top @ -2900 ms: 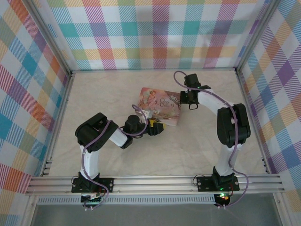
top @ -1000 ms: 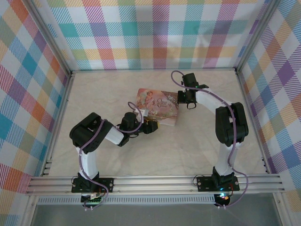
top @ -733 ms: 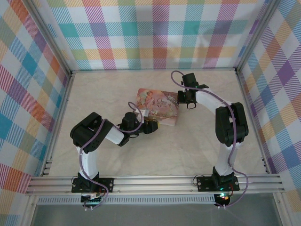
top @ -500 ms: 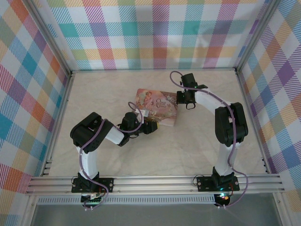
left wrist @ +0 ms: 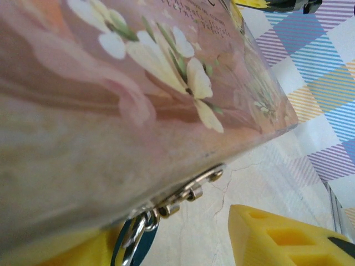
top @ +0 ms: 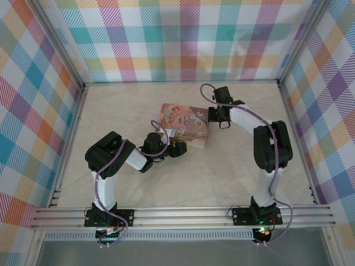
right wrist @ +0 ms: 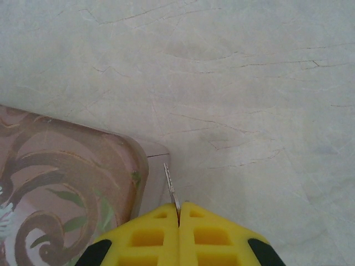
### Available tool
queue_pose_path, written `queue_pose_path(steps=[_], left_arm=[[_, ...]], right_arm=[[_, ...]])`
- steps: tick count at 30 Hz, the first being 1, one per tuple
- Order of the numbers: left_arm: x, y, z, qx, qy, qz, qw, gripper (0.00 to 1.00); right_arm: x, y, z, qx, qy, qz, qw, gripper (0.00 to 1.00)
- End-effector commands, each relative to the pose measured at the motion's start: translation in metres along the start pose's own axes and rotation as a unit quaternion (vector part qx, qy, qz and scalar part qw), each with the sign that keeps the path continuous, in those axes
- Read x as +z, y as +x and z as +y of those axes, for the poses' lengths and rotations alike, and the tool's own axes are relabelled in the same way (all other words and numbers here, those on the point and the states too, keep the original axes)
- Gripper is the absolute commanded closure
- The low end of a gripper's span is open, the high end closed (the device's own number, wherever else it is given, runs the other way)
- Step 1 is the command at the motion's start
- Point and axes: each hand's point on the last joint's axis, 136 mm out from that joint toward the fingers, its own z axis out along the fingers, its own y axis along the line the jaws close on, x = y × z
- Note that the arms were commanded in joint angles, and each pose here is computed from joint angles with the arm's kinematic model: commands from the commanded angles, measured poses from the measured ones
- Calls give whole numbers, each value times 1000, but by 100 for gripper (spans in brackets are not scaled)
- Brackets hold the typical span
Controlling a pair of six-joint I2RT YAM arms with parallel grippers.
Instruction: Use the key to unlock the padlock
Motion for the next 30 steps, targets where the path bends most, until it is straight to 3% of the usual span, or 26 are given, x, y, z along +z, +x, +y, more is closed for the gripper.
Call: queue_pose_path(steps=[1, 15, 17, 23, 24, 27, 30], left_arm=[[-1, -2, 1, -10, 1, -9, 1000, 53], [-15, 1, 15, -16, -30, -3, 999, 70], [-14, 0, 14, -15, -28, 0, 1000, 78], [-11, -9, 13, -10, -28, -7, 1000, 81], [-11, -9, 14, -11, -31, -6, 999, 80], [-9, -9, 17, -14, -37, -3, 999, 64], [-5, -8, 15, -20, -27, -3, 999, 58]], right_arm=[[-5, 13, 11, -11, -19, 19, 1000, 100], [-8, 12, 11, -13, -19, 16, 1000, 100], [-8, 13, 11, -12, -19, 16, 1000, 100], [-7, 14, 12, -12, -22, 17, 1000, 100], [-7, 15, 12, -12, -21, 18, 1000, 100], [-7, 15, 13, -12, -24, 18, 999, 100], [-6, 16, 15, -12, -26, 19, 999, 100]])
